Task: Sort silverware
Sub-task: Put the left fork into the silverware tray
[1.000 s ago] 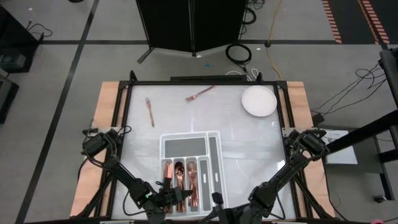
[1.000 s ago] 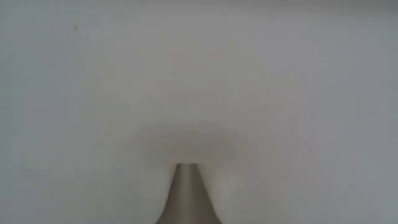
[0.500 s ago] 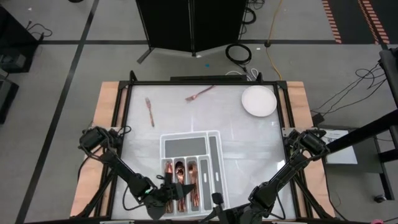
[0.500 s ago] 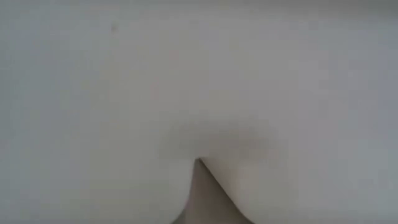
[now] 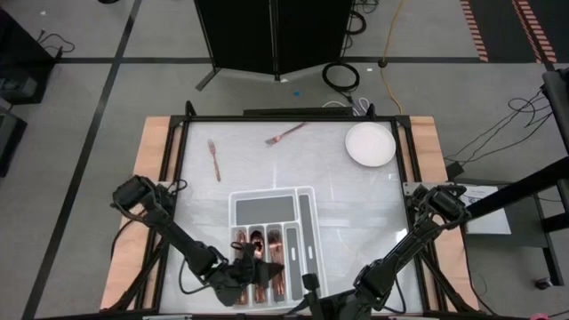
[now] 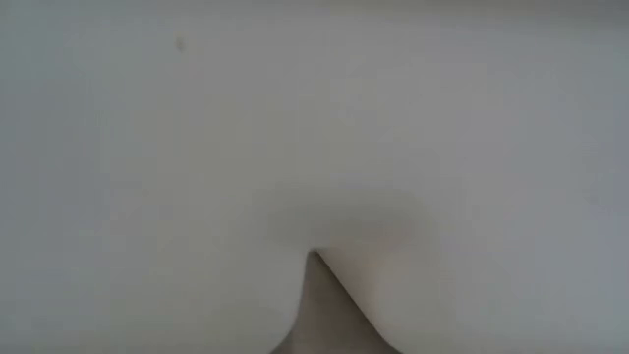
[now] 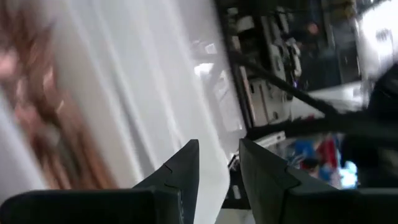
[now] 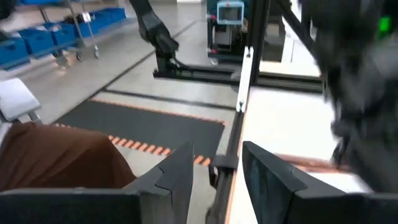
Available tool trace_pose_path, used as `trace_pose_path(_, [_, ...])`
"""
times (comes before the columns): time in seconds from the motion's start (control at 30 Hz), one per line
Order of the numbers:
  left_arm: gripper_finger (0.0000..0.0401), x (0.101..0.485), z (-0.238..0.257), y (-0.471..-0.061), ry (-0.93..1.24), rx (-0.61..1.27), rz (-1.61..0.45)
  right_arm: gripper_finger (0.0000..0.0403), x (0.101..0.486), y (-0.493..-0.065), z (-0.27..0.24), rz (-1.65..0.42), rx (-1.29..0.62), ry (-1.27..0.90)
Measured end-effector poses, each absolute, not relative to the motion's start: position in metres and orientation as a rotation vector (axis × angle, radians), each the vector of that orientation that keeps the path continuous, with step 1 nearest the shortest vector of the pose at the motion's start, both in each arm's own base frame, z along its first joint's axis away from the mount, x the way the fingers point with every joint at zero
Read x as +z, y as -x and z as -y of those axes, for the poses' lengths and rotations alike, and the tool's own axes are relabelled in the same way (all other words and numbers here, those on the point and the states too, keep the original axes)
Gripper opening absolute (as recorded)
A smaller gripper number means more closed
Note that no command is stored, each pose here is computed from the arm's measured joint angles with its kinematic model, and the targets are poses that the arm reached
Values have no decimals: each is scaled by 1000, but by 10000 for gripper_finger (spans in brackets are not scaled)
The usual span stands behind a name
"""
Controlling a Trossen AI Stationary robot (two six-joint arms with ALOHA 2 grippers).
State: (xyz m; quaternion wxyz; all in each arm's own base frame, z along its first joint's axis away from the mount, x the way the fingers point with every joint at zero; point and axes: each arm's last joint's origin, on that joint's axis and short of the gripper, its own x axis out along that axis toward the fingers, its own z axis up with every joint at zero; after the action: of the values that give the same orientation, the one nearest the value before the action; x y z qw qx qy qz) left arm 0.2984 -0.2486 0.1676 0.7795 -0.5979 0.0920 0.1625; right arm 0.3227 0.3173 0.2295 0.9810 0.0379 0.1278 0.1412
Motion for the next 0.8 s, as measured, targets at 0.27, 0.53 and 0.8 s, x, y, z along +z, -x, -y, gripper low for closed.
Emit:
trace_pose_path(0.27, [114,232,228,-284,891,231,-235,128,238,-317,-302,-378,240,-39])
trace_pose_path(0.53, [114,271,179,-253,637,376,-336,128,255,-333,-257,-449,171,31])
trace_pose_path(0.8, [114,267,125,-219,468,424,-579,128,260,-356,-184,-656,167,13])
